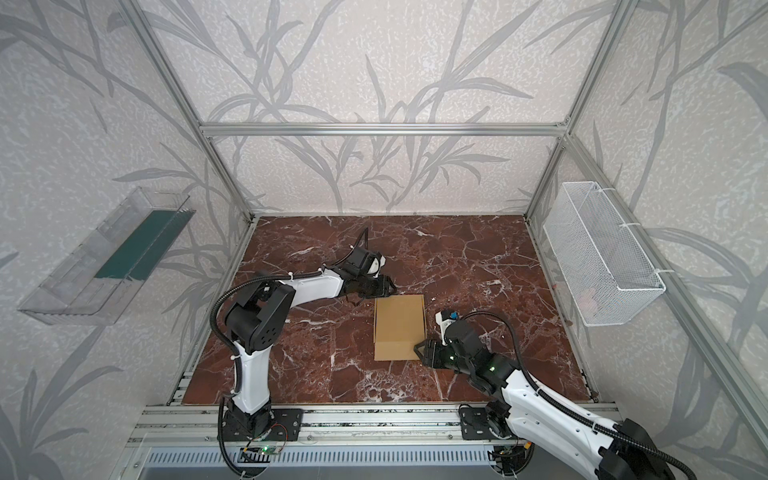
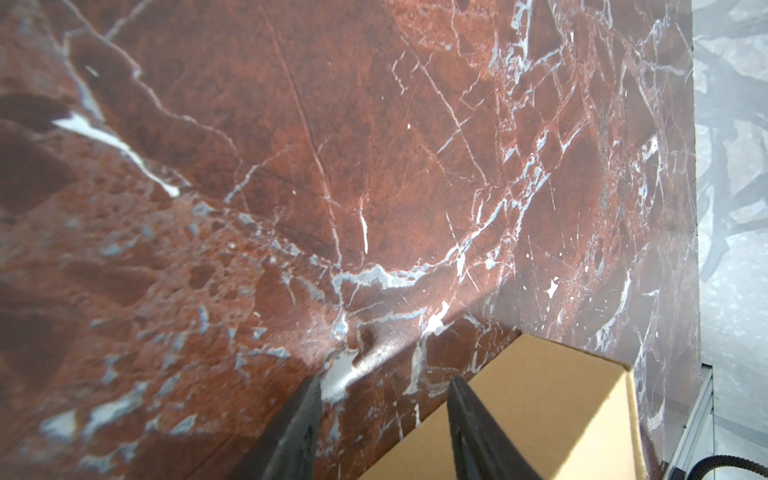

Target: Fold the paper box

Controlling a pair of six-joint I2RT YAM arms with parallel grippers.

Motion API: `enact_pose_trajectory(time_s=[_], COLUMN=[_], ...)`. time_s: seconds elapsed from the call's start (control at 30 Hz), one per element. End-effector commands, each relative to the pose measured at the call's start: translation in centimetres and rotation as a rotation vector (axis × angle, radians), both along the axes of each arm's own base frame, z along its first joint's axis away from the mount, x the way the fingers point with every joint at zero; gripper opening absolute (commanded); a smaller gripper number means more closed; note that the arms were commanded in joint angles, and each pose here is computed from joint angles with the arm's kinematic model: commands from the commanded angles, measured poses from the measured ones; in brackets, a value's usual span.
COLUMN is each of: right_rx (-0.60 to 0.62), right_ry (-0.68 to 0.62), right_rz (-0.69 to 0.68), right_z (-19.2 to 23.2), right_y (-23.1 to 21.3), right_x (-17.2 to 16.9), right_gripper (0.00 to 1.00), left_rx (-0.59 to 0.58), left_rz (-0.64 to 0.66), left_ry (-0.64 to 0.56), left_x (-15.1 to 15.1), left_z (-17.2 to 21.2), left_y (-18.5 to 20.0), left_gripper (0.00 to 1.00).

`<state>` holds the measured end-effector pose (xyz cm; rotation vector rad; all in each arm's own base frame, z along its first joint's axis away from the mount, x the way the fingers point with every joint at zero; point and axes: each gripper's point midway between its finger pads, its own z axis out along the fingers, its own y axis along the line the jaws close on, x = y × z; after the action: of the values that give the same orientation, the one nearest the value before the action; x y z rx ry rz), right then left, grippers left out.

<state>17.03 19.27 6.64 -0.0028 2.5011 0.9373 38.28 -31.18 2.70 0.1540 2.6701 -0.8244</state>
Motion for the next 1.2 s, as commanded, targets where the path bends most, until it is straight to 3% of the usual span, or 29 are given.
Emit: enact_pose_trajectory(time_s=[0.0, 0.17, 1.17], right_rx=[-0.084, -0.139, -0.022], right_ry=[-0.008, -0.042, -0.076], right_rz=[-0.018, -0.028, 0.011], right_z=[-1.4, -1.7, -1.3], right_y=[-1.0, -1.6, 1.3], right_x=[-0.2, 0.4, 1.6], right_gripper=[0.63, 0.66, 0.58], left_rx=[0.199, 0.182, 0.131], left_rz=[0.053, 0.085, 0.131], left_ry=[0.266, 0.266, 0.281], left_x=[-5.8, -6.2, -7.3], left_z=[-6.9, -6.8, -8.0], left_y=[4.8, 5.1, 5.4], left_gripper=[0.53, 0.53, 0.53])
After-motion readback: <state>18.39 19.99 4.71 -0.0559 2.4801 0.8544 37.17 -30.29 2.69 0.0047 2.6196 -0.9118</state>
